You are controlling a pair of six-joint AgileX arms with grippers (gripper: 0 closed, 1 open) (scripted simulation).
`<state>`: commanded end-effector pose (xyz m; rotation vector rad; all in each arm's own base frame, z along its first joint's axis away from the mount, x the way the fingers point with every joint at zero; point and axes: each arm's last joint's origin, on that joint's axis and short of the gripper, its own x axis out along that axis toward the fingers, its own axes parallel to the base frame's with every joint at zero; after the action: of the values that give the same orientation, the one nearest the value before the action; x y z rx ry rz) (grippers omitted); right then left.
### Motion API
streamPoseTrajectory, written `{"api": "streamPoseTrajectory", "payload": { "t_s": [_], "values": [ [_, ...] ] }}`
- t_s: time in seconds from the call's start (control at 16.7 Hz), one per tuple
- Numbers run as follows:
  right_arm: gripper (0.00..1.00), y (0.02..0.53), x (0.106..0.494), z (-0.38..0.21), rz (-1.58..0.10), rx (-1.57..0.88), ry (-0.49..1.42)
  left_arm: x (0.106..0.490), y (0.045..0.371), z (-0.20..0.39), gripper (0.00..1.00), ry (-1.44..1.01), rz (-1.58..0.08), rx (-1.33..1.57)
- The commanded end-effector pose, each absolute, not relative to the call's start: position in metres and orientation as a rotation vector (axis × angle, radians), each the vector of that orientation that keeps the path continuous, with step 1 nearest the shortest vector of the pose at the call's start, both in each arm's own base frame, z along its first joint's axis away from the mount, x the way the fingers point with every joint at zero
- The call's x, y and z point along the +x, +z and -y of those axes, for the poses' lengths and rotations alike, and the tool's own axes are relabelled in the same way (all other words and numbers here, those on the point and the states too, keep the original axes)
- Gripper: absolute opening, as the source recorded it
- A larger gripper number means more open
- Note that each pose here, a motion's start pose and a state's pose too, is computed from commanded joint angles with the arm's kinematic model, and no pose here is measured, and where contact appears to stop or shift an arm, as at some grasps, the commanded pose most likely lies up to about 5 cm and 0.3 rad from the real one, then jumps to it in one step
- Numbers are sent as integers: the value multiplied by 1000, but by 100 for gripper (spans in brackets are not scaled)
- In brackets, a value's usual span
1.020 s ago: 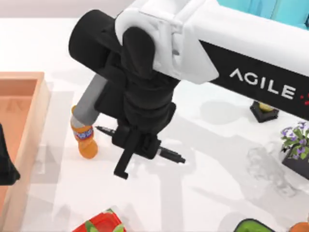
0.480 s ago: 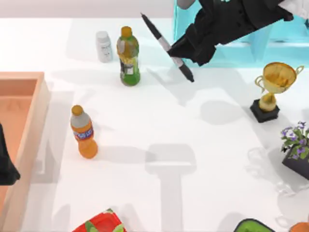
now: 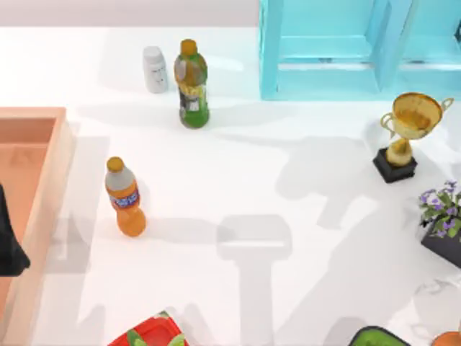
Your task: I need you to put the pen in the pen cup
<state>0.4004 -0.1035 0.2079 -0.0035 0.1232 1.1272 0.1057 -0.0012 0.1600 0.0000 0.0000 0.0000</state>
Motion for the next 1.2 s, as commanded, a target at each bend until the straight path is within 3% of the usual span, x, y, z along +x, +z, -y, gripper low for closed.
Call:
{"api": "streamPoseTrajectory", "payload": {
  "t_s": [0.18, 0.42, 0.72, 1.2],
  "values": [
    [0, 195, 359, 172, -6, 13, 1067, 106, 160, 1, 100, 0, 0, 0],
    [0, 185, 327, 206, 44, 24, 1014, 106, 160, 1, 100, 0, 0, 0],
    [0, 172, 335, 210, 14, -23, 956, 106, 160, 1, 100, 0, 0, 0],
    [0, 182, 328, 203, 45, 24, 1012, 106, 160, 1, 100, 0, 0, 0]
  ]
}}
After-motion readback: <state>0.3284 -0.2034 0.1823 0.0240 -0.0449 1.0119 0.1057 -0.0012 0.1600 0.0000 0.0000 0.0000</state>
